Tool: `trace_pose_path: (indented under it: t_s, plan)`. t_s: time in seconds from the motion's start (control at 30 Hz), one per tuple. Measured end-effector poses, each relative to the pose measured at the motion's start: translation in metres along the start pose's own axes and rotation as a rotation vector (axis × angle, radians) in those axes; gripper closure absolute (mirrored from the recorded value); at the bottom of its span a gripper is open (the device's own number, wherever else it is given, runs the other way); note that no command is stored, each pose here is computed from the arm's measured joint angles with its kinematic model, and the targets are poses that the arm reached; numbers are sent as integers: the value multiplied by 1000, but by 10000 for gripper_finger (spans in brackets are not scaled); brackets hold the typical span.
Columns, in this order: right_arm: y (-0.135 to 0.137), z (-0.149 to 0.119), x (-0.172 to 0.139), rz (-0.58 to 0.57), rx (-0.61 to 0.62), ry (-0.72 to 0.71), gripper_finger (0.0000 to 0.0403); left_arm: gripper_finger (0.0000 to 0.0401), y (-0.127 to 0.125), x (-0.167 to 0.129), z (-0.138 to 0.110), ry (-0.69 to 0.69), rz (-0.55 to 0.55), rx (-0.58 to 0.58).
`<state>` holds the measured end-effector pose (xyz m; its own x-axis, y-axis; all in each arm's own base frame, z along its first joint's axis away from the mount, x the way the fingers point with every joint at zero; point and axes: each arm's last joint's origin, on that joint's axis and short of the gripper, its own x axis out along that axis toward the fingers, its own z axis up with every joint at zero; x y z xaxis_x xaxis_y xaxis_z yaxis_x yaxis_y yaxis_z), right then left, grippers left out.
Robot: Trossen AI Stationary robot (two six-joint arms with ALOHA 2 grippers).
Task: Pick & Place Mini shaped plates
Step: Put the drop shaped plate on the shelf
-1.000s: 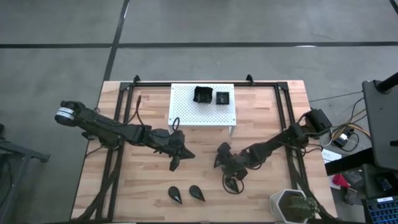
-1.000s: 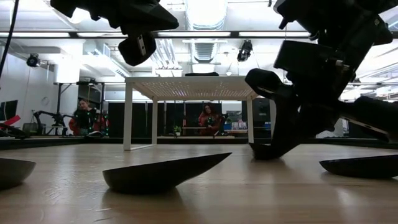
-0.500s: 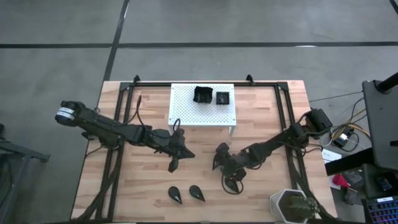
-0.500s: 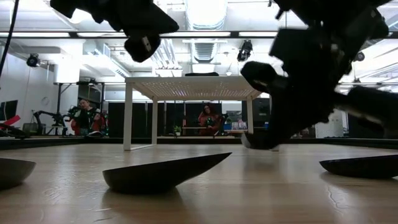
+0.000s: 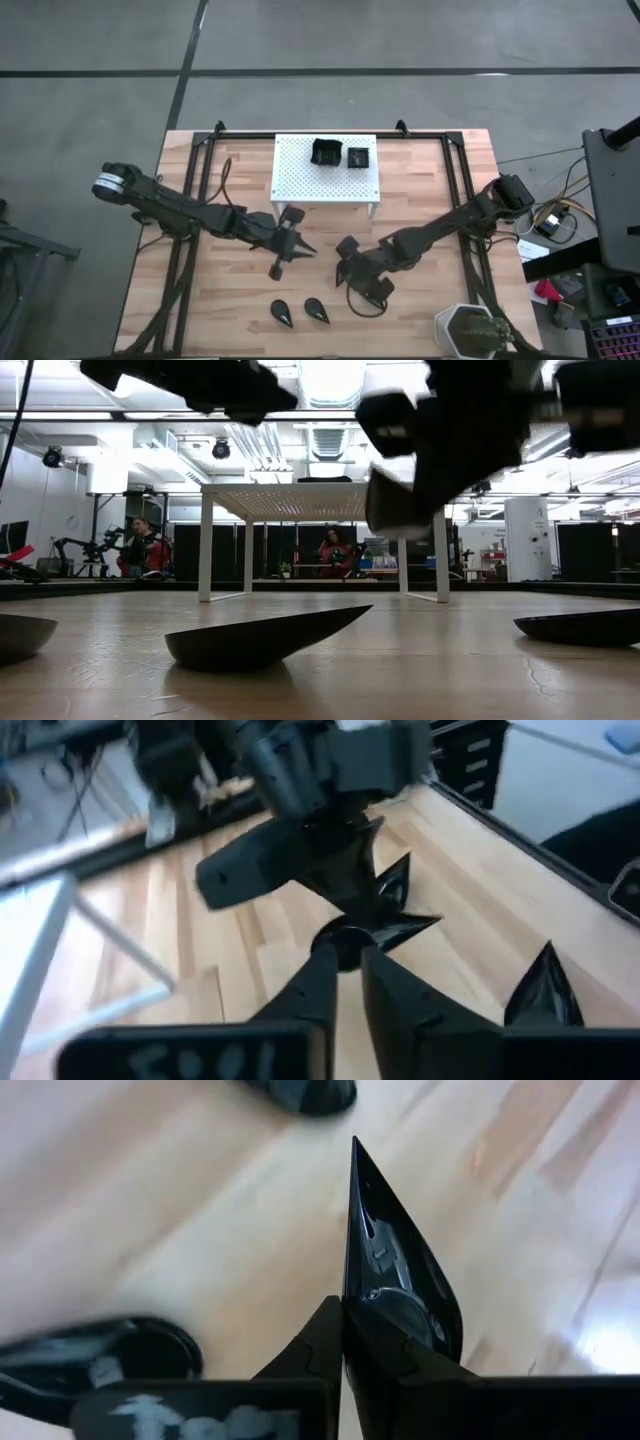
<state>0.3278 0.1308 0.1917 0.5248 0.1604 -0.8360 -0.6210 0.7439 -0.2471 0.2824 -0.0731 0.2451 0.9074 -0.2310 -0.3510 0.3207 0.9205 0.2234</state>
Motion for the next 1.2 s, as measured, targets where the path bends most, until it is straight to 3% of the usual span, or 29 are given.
trace_pose_path:
  t_s: [0.17,0.3,0.57,0.87,1.2]
  plan:
    - [-9,23,-16,34,16,-66,395,304,-2,0,5,-48,9,80]
    - [-14,37,-31,70,30,-79,395,282,-5,0,6,-54,-9,77]
    - [-22,65,-56,195,32,-229,395,286,-16,-1,11,-93,-44,167]
    - [-38,70,-67,167,45,-252,395,295,-22,-3,23,-208,-41,183]
    - [-57,69,-73,165,52,-296,395,298,-25,-3,23,-207,-64,175]
